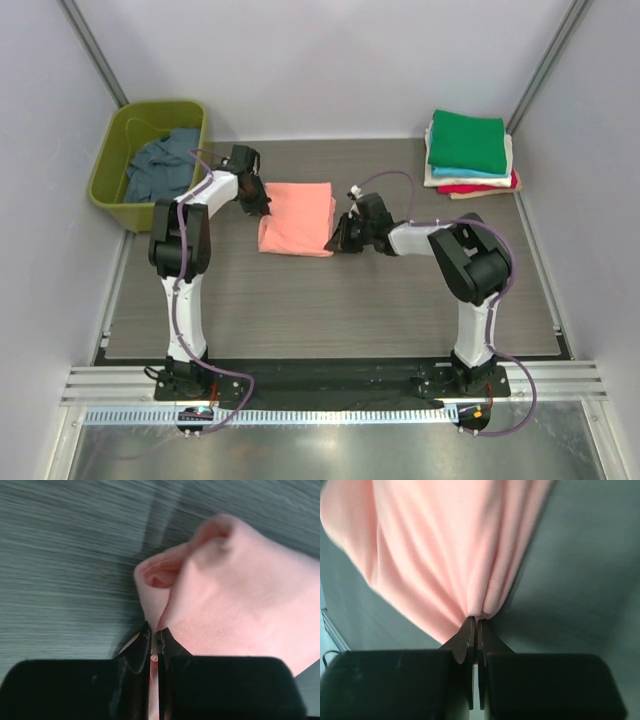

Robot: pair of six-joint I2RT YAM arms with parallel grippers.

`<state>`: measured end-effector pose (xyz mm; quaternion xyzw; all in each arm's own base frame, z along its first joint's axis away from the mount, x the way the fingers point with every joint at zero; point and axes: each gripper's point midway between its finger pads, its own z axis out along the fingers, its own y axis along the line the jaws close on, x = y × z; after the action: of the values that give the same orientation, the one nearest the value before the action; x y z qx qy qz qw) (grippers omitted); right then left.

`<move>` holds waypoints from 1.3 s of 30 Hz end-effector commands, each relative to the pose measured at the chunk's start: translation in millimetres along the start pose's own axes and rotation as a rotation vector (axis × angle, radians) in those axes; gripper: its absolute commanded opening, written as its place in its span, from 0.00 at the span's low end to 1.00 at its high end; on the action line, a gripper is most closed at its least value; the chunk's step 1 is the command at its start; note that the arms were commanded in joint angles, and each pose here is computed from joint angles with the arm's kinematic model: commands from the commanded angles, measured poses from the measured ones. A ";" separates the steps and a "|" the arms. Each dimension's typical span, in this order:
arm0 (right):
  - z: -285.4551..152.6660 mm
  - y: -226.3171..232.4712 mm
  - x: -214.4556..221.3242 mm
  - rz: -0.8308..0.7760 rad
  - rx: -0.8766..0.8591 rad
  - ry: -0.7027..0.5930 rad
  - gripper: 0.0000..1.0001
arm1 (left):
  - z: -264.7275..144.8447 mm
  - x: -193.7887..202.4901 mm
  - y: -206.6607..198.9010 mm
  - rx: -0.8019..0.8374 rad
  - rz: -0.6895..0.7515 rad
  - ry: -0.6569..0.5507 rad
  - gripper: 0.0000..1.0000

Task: Fold and stack the t-shirts
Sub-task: Fold the tshirt, then neatly place the folded tshirt to the corner

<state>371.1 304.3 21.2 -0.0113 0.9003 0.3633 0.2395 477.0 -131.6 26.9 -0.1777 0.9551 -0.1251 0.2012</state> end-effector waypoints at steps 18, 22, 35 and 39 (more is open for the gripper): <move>-79.1 -38.5 -11.3 0.071 0.174 -0.167 0.87 | -128.5 -25.0 -25.8 0.018 0.046 -0.131 0.60; -55.7 -42.0 -48.0 0.130 0.128 -0.204 0.85 | -179.9 -15.9 -20.5 -0.060 0.086 -0.158 0.59; 28.5 -48.8 -53.8 0.255 0.055 -0.127 0.73 | -250.7 61.5 60.0 -0.233 0.268 -0.225 0.59; 35.9 -45.7 -38.9 0.272 0.024 -0.095 0.66 | -232.6 73.2 69.6 -0.225 0.262 -0.235 0.59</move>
<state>466.0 286.8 44.5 0.1155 0.8503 0.4105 0.3084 290.4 -66.9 192.4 -0.0930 0.9538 0.0110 0.2856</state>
